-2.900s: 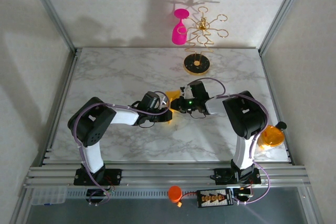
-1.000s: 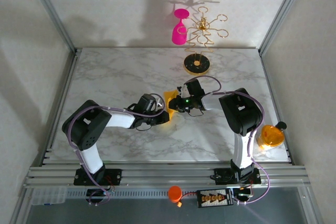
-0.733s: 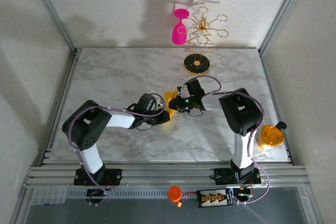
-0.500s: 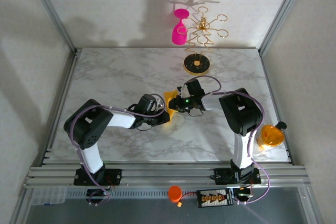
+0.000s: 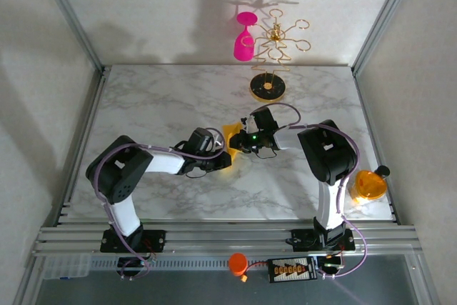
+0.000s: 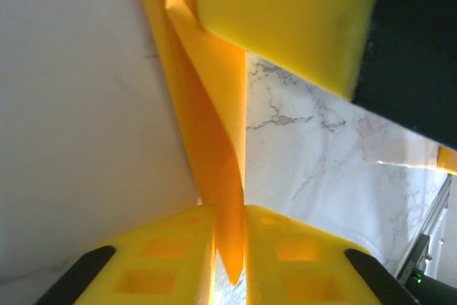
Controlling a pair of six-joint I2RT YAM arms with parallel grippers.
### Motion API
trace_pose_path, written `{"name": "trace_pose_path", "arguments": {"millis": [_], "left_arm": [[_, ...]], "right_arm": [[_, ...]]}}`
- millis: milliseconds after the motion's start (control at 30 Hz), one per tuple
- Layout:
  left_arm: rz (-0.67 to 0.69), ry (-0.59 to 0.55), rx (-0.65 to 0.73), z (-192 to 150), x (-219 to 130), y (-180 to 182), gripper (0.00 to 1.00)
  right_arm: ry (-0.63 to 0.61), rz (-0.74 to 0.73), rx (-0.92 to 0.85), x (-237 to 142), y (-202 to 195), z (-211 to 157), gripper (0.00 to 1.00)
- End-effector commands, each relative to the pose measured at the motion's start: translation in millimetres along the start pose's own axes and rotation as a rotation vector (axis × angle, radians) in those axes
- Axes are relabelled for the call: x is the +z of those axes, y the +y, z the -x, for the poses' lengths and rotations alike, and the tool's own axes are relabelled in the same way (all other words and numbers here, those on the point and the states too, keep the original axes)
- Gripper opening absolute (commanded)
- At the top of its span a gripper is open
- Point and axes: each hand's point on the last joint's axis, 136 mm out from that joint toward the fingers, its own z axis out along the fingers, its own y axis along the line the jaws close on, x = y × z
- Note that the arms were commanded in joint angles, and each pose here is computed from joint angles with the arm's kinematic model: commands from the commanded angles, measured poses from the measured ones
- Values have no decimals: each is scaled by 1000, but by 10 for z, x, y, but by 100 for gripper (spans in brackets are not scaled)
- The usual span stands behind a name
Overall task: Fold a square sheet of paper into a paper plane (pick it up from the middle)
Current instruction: Fold the wing for the fifth time at the center of the table.
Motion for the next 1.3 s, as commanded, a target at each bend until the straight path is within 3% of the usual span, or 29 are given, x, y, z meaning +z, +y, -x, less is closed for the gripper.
{"name": "trace_pose_path", "arguments": {"millis": [0,167,367,700,1267], "left_arm": [[52,-59,43,120,-221,-62,21],[4,-135,43,253,-341,-283,19],[-87,-158,20,275,-153,-534,14],[-40,-121,-15,213,124,-355,12],[-35,-72,-59,36,246,-173,13]], "right_arm": [[33,-110,39,115,-288,-127,20],[35,-119,44,120,-294,-115,20],[35,-122,46,125,-289,-107,19],[36,-124,47,114,-286,-114,19],[40,-130,49,125,-304,-118,19]]}}
